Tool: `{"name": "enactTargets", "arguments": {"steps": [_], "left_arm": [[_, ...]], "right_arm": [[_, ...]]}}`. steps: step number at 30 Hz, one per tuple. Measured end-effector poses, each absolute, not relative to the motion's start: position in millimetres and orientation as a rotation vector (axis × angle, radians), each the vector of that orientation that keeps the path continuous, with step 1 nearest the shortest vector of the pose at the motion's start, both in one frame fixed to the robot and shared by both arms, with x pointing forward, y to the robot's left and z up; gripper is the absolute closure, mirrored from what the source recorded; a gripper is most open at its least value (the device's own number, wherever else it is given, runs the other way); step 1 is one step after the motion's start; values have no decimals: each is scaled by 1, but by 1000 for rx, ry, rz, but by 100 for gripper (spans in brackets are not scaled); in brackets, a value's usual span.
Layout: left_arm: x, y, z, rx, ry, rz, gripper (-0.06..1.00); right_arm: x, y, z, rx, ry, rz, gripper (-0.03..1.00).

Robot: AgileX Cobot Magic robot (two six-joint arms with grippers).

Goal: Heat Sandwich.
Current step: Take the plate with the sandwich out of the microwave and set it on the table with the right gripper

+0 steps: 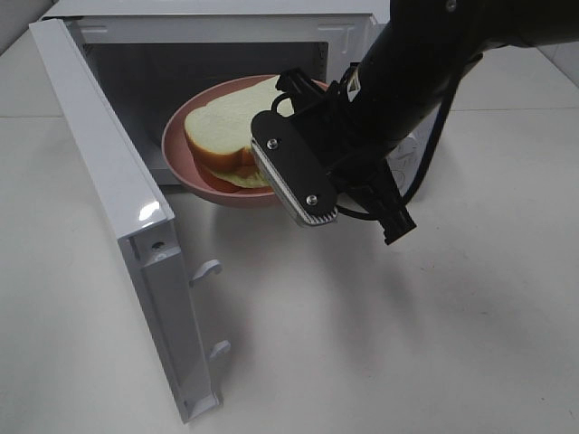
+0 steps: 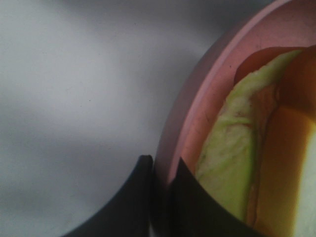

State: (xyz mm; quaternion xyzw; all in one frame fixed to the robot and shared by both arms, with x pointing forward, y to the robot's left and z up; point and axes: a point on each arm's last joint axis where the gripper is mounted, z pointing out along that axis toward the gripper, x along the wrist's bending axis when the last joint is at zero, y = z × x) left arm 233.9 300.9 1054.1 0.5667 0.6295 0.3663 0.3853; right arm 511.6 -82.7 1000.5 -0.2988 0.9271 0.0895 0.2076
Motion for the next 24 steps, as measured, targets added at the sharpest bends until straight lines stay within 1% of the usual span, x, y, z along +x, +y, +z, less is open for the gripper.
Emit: {"name": "enactTargets", "arguments": {"steps": [24], "left_arm": [[234,301,1054,1444,1603,933,-5]], "right_arm": [[448,-132,1017,-760,2579,275,89]]}}
